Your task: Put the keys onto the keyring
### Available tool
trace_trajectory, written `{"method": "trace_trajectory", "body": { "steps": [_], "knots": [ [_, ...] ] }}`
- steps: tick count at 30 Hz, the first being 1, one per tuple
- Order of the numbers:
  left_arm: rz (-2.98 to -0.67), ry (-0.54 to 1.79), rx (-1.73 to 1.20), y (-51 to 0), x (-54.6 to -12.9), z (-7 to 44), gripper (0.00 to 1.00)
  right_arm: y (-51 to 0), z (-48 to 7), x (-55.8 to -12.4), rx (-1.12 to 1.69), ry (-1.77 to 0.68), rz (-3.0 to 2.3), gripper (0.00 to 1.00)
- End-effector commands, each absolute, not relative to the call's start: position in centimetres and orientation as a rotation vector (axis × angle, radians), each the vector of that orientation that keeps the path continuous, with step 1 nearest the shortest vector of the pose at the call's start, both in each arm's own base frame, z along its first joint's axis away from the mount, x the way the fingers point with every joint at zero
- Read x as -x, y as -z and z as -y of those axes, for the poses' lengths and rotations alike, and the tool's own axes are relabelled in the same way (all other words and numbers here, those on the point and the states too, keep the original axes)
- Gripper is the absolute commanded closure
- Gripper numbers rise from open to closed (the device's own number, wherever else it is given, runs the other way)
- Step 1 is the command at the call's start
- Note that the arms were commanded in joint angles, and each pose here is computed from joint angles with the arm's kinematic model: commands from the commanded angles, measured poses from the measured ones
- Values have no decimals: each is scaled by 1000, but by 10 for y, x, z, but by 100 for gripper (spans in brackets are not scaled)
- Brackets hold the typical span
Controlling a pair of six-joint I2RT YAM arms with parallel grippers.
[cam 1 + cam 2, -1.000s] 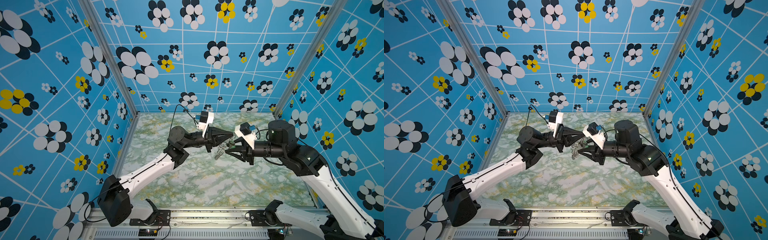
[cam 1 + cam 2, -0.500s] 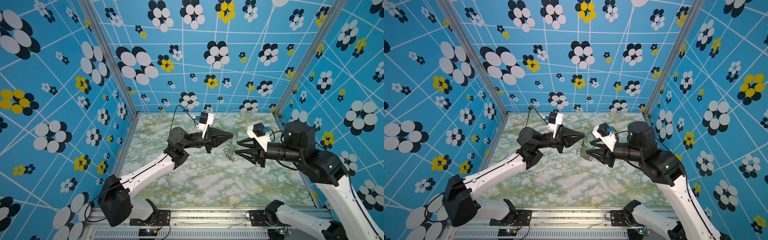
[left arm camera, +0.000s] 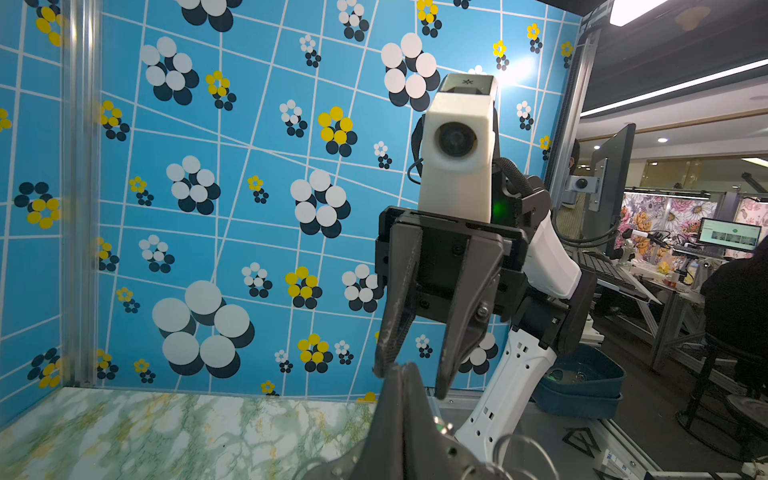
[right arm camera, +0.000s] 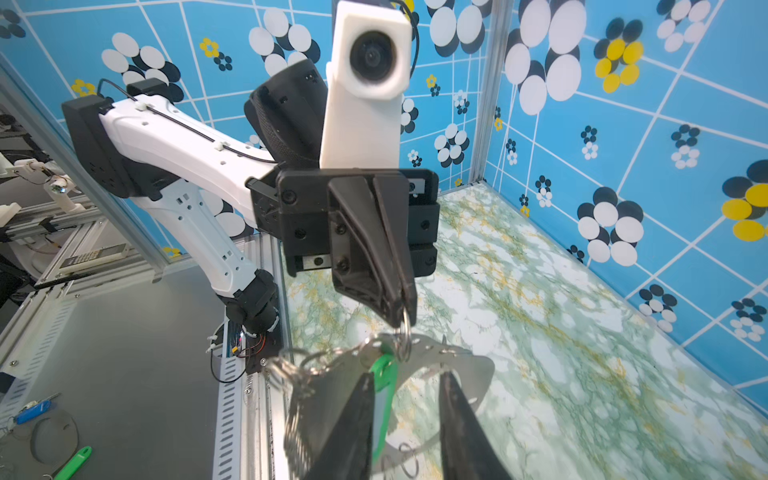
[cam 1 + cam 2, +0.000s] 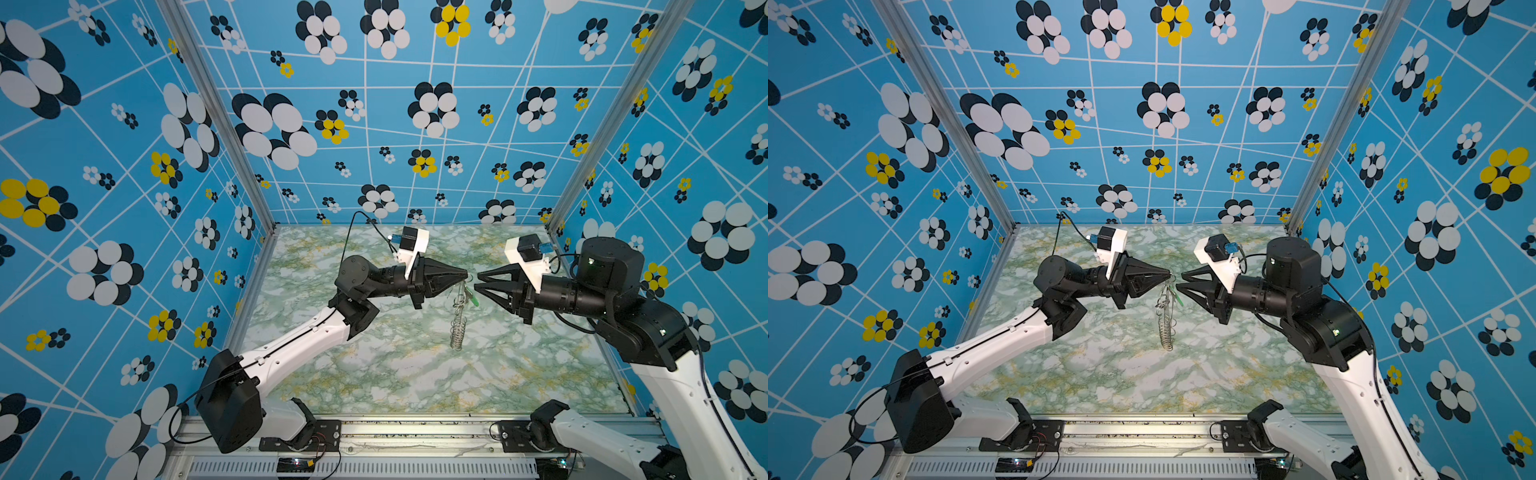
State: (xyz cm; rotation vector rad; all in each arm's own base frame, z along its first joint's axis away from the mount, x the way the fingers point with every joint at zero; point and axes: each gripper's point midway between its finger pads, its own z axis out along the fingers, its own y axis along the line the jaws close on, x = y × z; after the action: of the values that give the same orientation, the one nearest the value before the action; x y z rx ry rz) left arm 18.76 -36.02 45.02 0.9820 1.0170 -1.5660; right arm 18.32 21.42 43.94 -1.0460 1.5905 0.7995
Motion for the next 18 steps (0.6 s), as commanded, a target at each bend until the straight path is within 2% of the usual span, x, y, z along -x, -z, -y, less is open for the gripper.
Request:
{"method": "trace_trajectory", "body": {
  "steps": [1, 14, 18],
  "knots": [
    [-908, 1538, -1007, -466, -173, 351, 100, -445, -223, -184, 1048, -880, -1554, 73],
    [-886, 1546, -1010, -470, -170, 350, 100, -437, -231, -189, 1041, -941, -1561, 83],
    [-885, 1553, -1012, -470, -171, 351, 100, -439, -231, -188, 1040, -952, -1550, 90]
  ]
}}
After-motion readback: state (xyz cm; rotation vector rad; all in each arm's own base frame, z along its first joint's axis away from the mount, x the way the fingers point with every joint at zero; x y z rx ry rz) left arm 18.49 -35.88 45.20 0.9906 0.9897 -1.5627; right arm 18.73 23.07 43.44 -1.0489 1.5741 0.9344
